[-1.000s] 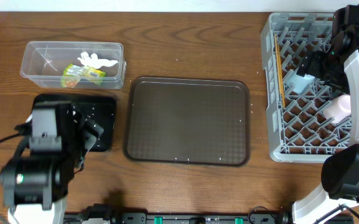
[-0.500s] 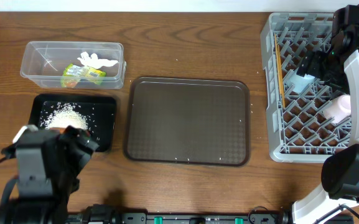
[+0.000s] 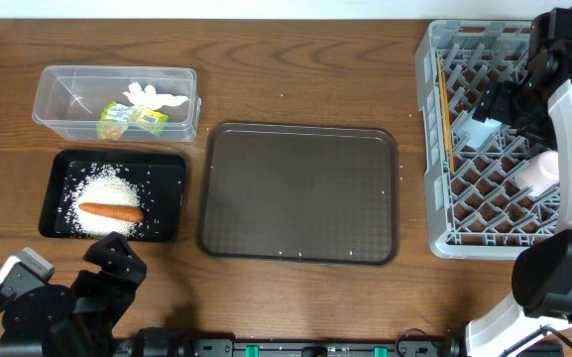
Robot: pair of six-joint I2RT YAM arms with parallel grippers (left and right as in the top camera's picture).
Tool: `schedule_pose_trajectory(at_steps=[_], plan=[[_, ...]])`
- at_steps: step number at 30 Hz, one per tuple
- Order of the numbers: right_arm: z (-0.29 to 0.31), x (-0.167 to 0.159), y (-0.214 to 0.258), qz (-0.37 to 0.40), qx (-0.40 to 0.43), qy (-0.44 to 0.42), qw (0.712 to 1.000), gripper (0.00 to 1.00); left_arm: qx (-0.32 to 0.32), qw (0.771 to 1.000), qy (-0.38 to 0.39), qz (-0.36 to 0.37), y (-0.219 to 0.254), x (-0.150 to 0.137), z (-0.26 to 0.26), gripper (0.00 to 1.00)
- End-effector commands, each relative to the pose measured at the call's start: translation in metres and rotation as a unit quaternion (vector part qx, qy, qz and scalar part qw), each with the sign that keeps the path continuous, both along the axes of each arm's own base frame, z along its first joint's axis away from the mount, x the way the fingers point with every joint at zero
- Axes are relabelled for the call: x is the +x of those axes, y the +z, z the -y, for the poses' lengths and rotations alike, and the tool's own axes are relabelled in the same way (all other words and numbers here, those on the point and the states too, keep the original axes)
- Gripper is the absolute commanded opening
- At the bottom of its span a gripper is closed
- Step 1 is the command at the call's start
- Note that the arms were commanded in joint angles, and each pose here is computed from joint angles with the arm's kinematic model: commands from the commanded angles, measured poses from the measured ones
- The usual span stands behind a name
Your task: Sort waste into correct bins and load items into the dishwasher rack
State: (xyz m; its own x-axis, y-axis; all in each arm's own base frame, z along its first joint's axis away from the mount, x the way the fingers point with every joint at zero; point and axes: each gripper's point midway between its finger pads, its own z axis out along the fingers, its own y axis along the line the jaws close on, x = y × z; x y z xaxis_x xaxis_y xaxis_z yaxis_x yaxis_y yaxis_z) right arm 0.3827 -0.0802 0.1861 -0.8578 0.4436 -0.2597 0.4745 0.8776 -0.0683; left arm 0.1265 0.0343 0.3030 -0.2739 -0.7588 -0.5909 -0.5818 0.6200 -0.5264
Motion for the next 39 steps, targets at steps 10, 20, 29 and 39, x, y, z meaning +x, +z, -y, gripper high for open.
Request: schedule_pose_trajectory(at_steps=[10,20,29,39], plan=[[0.002,-0.001,0.001,0.002,0.0,-0.009,1.0,0.99,0.019,0.999,0.028,-0.023,-0.021,-0.01,-0.011,0.98],[0.002,-0.001,0.001,0.002,0.0,-0.009,1.0,0.99,0.03,0.996,0.048,0.073,-0.036,0.027,-0.019,0.98],[0.002,-0.001,0.001,0.002,0.0,-0.009,1.0,0.99,0.031,0.987,0.047,0.152,-0.061,0.055,-0.019,0.98],[0.002,-0.001,0.001,0.002,0.0,-0.009,1.0,0.99,0.181,0.968,-0.068,0.163,-0.069,0.075,-0.007,0.98]])
